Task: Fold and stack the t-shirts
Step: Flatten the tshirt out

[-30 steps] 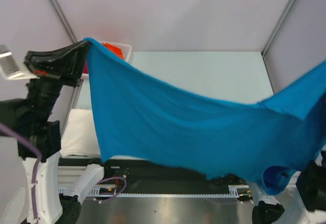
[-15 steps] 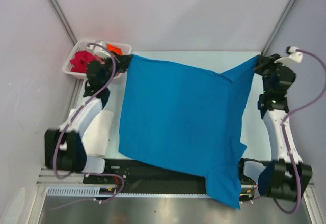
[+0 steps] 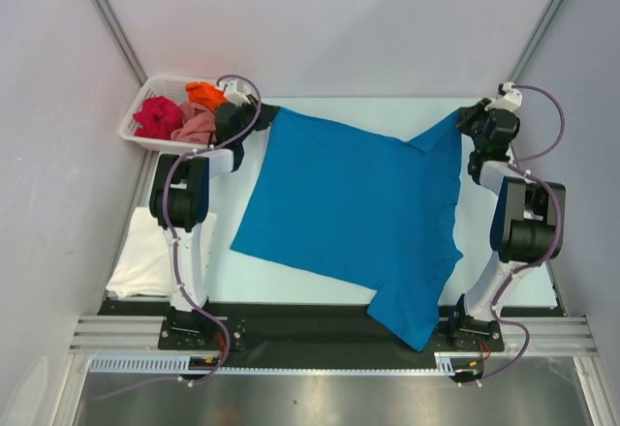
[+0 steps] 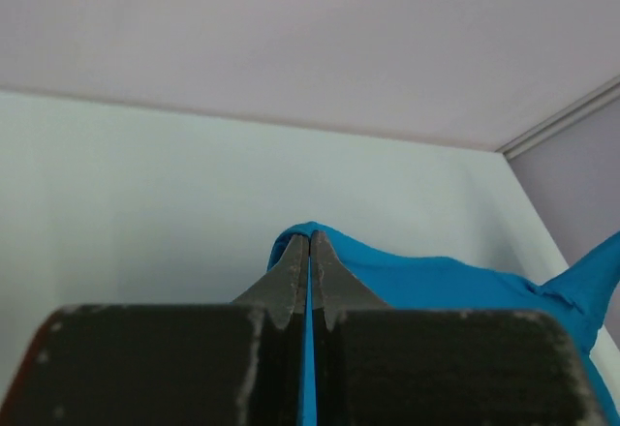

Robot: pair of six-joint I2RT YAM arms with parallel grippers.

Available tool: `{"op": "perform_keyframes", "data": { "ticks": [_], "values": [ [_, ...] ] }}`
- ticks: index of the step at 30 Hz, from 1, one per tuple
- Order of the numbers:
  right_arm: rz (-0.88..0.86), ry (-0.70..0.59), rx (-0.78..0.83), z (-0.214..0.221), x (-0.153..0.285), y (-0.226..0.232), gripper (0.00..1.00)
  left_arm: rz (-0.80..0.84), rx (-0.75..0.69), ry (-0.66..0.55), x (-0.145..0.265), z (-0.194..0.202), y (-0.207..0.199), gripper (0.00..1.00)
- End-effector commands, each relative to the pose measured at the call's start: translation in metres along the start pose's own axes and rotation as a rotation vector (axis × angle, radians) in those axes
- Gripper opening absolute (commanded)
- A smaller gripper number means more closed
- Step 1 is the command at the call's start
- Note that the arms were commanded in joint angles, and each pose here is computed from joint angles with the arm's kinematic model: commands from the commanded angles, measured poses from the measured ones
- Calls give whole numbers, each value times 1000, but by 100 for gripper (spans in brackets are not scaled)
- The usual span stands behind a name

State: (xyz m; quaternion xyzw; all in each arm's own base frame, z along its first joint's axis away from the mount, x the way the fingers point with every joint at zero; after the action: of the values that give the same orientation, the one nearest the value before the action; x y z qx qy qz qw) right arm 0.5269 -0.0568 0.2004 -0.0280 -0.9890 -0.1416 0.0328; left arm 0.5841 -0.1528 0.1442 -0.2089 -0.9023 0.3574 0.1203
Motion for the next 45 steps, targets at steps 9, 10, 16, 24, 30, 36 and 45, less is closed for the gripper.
{"op": "perform_keyframes", "data": {
  "ticks": [9,10,16,24,30,36,45],
  "values": [
    [-169,-162,-45,-58,-73,32,0,127,-50,-184,-2,-72,-32,0],
    [-161,-169,-63,-64,-70,31,0,135,-56,-182,0,-74,-38,0],
    [-159,-290,-169,-144,-33,27,0,268,-140,-231,47,-123,-128,1],
    [-212,-479,-93,-273,13,52,0,403,-366,-387,159,-204,-267,0],
    [-292,-729,67,-362,66,88,0,408,-478,-502,196,-259,-323,0],
    [-144,-956,172,-419,118,121,0,484,-495,-550,221,-292,-373,0],
    [122,-1155,131,-470,229,125,0,589,-547,-599,291,-304,-432,0]
  ]
}}
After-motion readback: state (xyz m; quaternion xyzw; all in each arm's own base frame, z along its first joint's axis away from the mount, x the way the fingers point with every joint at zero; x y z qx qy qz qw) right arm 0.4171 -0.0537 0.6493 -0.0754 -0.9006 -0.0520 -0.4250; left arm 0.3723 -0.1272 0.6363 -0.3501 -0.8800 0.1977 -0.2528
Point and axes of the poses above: each gripper's point midway between its finger pads, its own x axis back along the fingers, its own y axis along the line the jaws close on, z = x × y, the point moved 2 cm from there along x, back along the fingers, and after that the axes turned 8 degrees about x, right-handed, at the moved point
